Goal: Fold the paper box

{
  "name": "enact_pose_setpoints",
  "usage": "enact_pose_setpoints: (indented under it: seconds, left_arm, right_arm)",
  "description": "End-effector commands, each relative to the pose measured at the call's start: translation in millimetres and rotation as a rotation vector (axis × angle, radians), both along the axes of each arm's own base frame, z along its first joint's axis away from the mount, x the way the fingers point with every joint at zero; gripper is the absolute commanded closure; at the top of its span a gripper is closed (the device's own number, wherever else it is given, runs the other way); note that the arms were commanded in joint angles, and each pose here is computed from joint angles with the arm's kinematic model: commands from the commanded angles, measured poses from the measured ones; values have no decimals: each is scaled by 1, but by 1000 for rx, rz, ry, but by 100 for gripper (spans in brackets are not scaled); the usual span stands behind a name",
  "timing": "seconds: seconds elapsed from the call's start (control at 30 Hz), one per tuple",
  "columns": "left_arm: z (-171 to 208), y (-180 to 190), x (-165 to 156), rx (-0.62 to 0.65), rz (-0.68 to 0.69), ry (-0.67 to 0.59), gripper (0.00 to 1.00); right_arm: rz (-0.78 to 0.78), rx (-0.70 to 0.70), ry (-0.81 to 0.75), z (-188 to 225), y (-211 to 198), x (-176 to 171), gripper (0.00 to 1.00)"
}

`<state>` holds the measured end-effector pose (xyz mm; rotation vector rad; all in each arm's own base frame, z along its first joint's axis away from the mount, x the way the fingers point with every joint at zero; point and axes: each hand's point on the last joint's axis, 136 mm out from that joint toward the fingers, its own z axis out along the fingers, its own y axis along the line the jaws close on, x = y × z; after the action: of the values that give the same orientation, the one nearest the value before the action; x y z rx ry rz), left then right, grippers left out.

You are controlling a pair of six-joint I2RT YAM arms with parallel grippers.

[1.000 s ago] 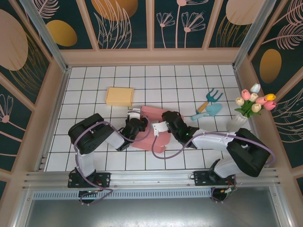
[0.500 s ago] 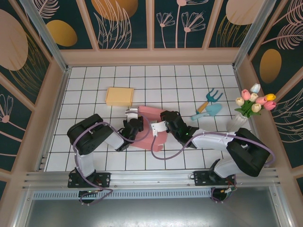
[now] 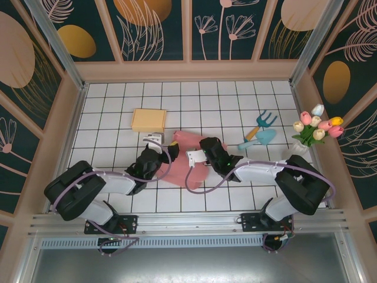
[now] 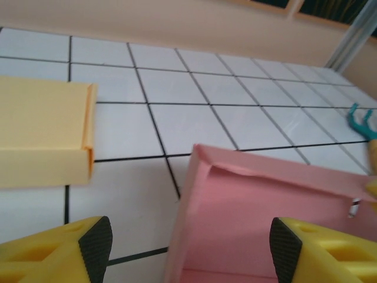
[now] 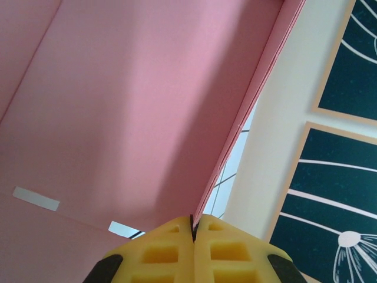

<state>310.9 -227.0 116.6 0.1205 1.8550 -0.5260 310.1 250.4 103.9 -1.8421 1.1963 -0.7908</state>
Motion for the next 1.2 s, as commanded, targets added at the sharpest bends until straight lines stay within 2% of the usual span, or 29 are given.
enact_pose_setpoints:
  seconds: [0.0, 0.23, 0.4, 0.47, 0.53, 0.6, 0.67, 0.77, 0.9, 0.93, 0.97, 1.07, 1.17]
  left_arm:
    - [-17, -5, -2, 76, -47, 48, 27]
    - [-55, -7, 23, 217, 35, 103, 29]
    - [-61, -4, 37, 238, 105, 104, 33]
    - [-57, -5, 38, 227, 108, 92, 43]
    - [-55, -5, 39, 222, 111, 87, 62]
    - [-55, -3, 40, 229, 126, 80, 77]
    - [-54, 3, 39, 225, 150, 67, 86]
    - [-53, 12, 36, 210, 174, 49, 92]
    - [-45, 27, 32, 178, 238, 23, 99]
    - [-45, 30, 31, 175, 253, 21, 100]
    - [-46, 35, 30, 175, 271, 16, 100]
    - [-29, 47, 26, 126, 315, -27, 100]
    - [-22, 56, 20, 100, 336, -56, 100]
  right_arm:
    - [-24, -32, 47, -11, -5, -5, 100]
    - [7, -43, 31, -9, 0, -9, 100]
    - [37, -50, 22, -10, 2, -14, 100]
    - [37, -42, 12, -8, 2, -14, 100]
    - [50, -16, 2, -3, 7, -14, 100]
    - [66, 16, 6, 2, 12, -17, 98]
    - [70, 31, 13, 5, 16, -20, 88]
    - [64, 54, 29, 11, 21, -21, 78]
    - [61, 108, 85, 22, 28, -26, 50]
    - [59, 131, 97, 27, 30, -28, 36]
    - [58, 162, 103, 35, 32, -30, 2]
    - [47, 291, 92, 68, 36, -35, 1]
    - [9, 493, 56, 111, 36, -37, 1]
